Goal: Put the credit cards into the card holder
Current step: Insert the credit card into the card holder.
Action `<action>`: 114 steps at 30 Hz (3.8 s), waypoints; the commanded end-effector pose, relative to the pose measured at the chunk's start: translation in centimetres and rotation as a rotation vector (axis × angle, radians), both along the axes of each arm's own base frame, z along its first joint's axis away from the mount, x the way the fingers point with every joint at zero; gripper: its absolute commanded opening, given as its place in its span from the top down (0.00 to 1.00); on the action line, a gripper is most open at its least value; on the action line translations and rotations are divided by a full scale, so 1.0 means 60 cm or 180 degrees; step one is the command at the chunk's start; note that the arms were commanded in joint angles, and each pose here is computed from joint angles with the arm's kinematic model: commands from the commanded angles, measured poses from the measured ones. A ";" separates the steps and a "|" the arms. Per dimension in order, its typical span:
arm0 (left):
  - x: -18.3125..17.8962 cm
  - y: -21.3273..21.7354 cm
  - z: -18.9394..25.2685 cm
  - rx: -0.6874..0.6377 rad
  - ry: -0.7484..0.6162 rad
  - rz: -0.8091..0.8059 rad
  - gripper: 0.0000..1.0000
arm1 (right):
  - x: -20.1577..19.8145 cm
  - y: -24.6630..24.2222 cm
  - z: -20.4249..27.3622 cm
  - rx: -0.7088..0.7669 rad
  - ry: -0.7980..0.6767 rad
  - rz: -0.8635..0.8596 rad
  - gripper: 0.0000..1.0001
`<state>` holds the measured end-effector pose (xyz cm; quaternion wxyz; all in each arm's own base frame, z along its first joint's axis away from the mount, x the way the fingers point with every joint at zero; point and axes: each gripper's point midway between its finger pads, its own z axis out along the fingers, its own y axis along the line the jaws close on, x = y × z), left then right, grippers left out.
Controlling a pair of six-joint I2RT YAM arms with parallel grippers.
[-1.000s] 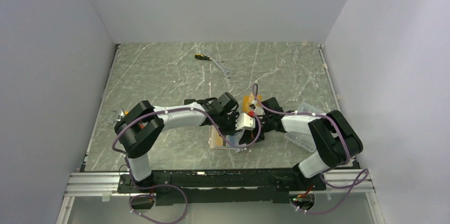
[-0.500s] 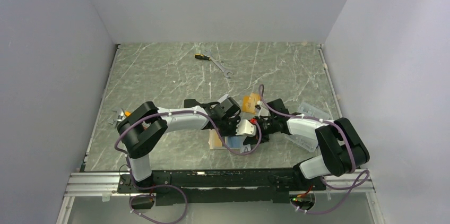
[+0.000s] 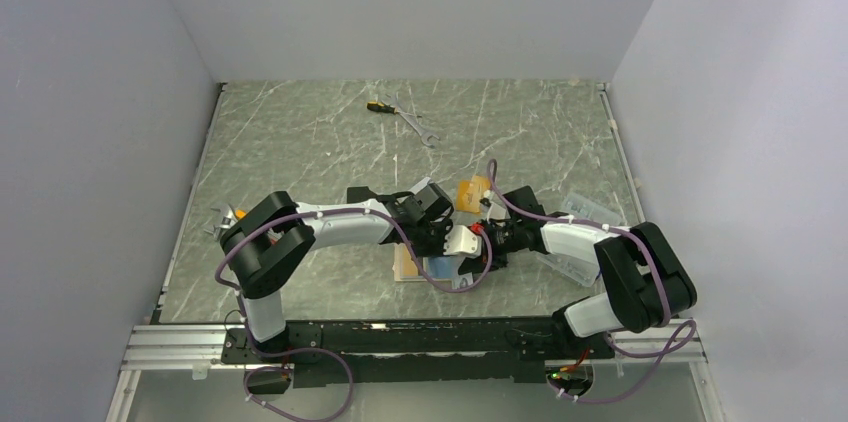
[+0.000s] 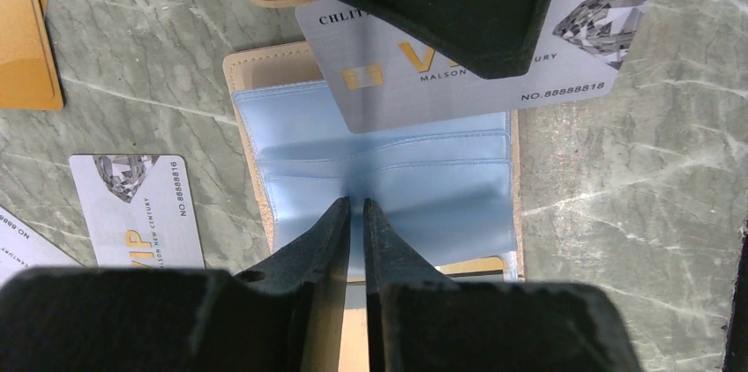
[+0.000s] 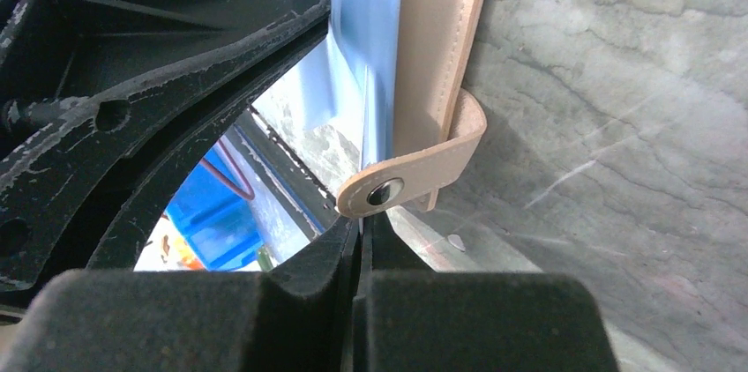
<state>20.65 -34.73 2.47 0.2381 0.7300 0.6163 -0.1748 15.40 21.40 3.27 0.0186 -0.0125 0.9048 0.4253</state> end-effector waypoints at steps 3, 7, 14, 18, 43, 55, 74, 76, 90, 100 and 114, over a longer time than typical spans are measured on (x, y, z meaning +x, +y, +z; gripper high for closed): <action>-0.004 0.011 0.014 0.0060 0.0008 -0.0010 0.84 | 0.010 0.019 0.017 0.0175 -0.0128 0.0135 1.00; -0.008 0.006 0.024 0.0035 0.0069 -0.0037 0.84 | 0.010 0.025 0.004 0.0165 -0.0061 0.0129 1.00; -0.009 0.004 0.056 -0.0041 0.0118 -0.0039 0.79 | 0.009 0.027 0.001 0.0178 -0.0054 0.0129 1.00; -0.006 0.005 0.082 -0.0142 0.0187 0.0032 0.73 | 0.009 0.028 0.003 0.0203 -0.0053 0.0140 1.00; 0.015 0.143 0.077 -0.0079 0.0153 0.0402 0.72 | 0.026 0.067 0.088 0.0422 -0.0380 0.0310 1.00; 0.025 0.163 0.103 -0.0157 0.0120 0.0383 0.72 | 0.029 0.131 0.072 0.0461 -0.0310 0.0592 1.00; 0.004 0.134 0.054 -0.0057 0.0178 0.0063 0.72 | 0.020 0.094 0.032 0.0513 -0.0085 0.0621 1.00; -0.003 0.133 0.046 -0.0010 0.0150 0.0024 0.72 | 0.018 0.093 0.027 0.0525 -0.0059 0.0623 1.00; 0.000 0.167 -0.002 0.0371 -0.0013 0.0203 0.76 | 0.014 0.091 0.008 0.0524 0.0042 0.0669 1.00; 0.009 0.150 0.001 0.0356 -0.0012 0.0201 0.77 | 0.013 0.084 -0.001 0.0534 0.0089 0.0650 1.00; 0.009 0.156 -0.011 0.0489 -0.0023 0.0156 0.80 | 0.024 0.083 0.000 0.0659 0.0098 0.0642 1.00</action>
